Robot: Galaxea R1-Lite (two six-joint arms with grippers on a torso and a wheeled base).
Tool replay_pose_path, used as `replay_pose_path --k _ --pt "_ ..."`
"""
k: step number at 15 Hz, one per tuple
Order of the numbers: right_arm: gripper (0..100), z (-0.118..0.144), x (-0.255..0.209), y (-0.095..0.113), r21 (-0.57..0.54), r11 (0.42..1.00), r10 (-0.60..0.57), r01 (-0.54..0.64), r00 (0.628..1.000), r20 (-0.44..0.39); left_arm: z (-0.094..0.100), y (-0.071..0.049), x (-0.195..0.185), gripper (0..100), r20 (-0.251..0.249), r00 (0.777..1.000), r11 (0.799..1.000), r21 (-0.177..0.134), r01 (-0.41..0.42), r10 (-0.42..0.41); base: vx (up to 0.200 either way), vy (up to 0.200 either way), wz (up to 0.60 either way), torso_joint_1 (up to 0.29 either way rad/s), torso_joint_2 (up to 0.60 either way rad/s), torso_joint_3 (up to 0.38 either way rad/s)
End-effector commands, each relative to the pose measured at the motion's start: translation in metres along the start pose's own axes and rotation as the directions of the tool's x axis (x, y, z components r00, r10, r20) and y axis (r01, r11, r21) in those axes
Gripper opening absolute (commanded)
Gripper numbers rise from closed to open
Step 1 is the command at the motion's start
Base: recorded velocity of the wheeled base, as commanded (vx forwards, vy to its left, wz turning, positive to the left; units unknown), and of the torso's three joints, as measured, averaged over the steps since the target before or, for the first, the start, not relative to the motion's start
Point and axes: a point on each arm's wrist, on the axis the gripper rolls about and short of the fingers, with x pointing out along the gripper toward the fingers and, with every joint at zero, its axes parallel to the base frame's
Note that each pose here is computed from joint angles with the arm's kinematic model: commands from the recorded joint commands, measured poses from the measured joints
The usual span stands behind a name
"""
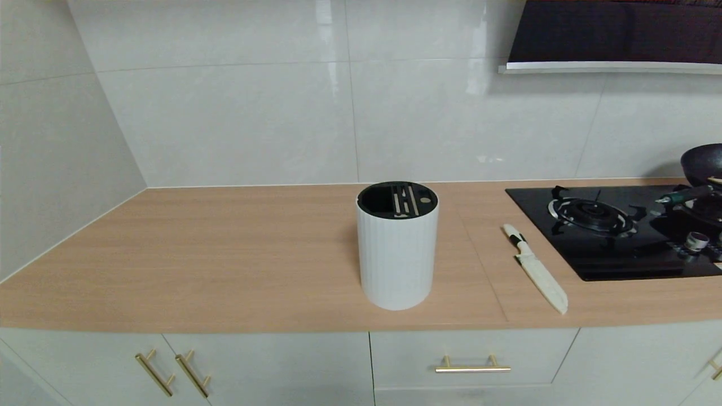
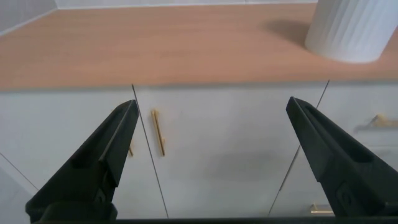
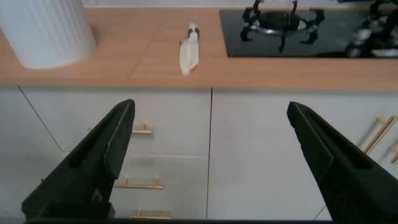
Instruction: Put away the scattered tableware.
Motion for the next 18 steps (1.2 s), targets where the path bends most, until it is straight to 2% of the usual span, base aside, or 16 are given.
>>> replay_pose_path --k 1,12,18 --pt "100 0.0 0.0001 0.0 0.0 1.0 0.001 -0.001 1.0 -0.001 0.0 0.0 0.0 100 0.0 1.0 1.0 0.0 0.0 0.0 0.0 0.0 0.0 0.246 -0.54 -0.305" --pt "100 0.0 0.0001 0.0 0.0 1.0 0.001 -0.001 1.0 -0.001 0.0 0.0 0.0 100 0.0 1.0 1.0 0.0 0.0 0.0 0.0 0.0 0.0 0.232 -0.51 -0.279" --pt "100 0.0 0.0001 0.0 -0.002 1.0 0.001 -0.001 1.0 -0.001 0.0 0.0 0.0 100 0.0 1.0 1.0 0.0 0.0 0.0 0.0 0.0 0.0 0.029 -0.06 -0.032"
